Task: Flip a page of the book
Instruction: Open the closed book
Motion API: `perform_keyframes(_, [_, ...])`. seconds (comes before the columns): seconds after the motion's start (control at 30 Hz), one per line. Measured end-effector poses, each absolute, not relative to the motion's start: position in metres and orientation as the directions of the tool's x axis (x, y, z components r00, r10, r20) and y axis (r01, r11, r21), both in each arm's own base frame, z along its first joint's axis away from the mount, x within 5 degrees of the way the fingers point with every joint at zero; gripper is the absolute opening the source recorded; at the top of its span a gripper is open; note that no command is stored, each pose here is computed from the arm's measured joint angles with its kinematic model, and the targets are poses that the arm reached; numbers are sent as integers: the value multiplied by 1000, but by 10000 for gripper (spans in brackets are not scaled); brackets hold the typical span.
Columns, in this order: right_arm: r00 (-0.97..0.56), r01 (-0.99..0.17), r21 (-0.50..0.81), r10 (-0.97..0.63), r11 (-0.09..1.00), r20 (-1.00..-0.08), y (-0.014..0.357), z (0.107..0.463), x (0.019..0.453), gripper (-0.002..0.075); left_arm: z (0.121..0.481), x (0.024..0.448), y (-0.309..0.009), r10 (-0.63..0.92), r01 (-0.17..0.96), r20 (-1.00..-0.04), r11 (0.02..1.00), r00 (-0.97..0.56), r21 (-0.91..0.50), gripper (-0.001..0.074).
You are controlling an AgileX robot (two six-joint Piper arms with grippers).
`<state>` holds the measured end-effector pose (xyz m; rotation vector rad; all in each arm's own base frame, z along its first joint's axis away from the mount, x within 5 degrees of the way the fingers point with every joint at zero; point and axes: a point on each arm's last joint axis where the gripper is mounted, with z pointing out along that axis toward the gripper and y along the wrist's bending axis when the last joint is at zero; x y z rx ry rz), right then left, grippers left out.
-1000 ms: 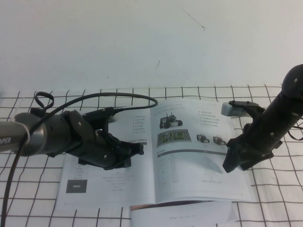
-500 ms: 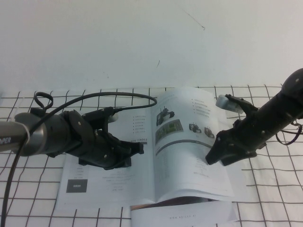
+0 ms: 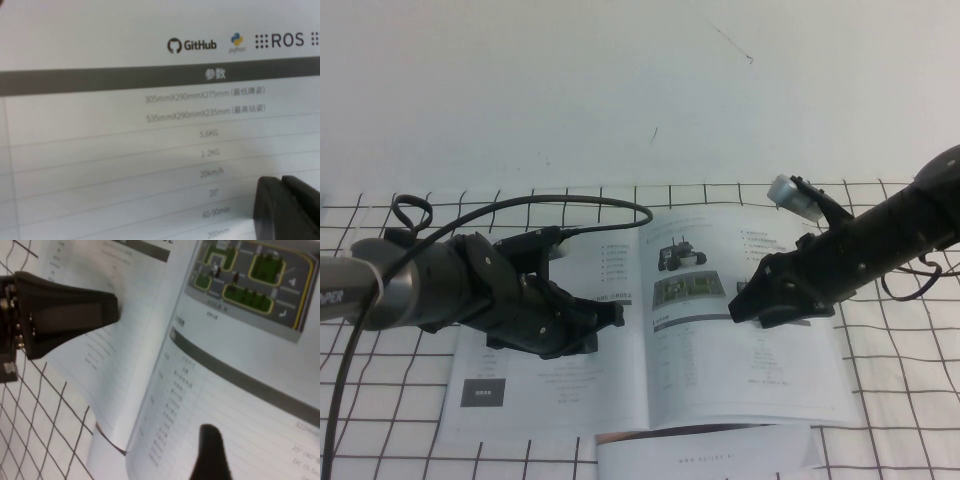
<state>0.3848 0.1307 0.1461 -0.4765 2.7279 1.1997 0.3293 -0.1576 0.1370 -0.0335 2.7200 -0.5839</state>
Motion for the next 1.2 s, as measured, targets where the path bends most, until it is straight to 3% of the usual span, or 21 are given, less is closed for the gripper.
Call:
perform_keyframes(0.2, [-928, -373, 596, -286, 711, -240, 119, 162, 380, 470, 137, 329, -158, -89, 58, -338, 914, -937, -401, -3])
perform_keyframes(0.47, [-921, -388, 410, -365, 826, -135, 100, 151, 377, 470, 137, 329, -158, -87, 60, -339, 915, -937, -400, -3])
perform_keyframes(0.93, [-939, -335, 433, -331, 837, -87, 99, 134, 380, 470, 137, 329, -158, -84, 63, -341, 915, -936, -399, -3])
perform_keyframes(1.2, [-950, -309, 559, -281, 770, -139, 110, 134, 384, 470, 137, 329, -158, -84, 63, -341, 915, -936, -399, -3])
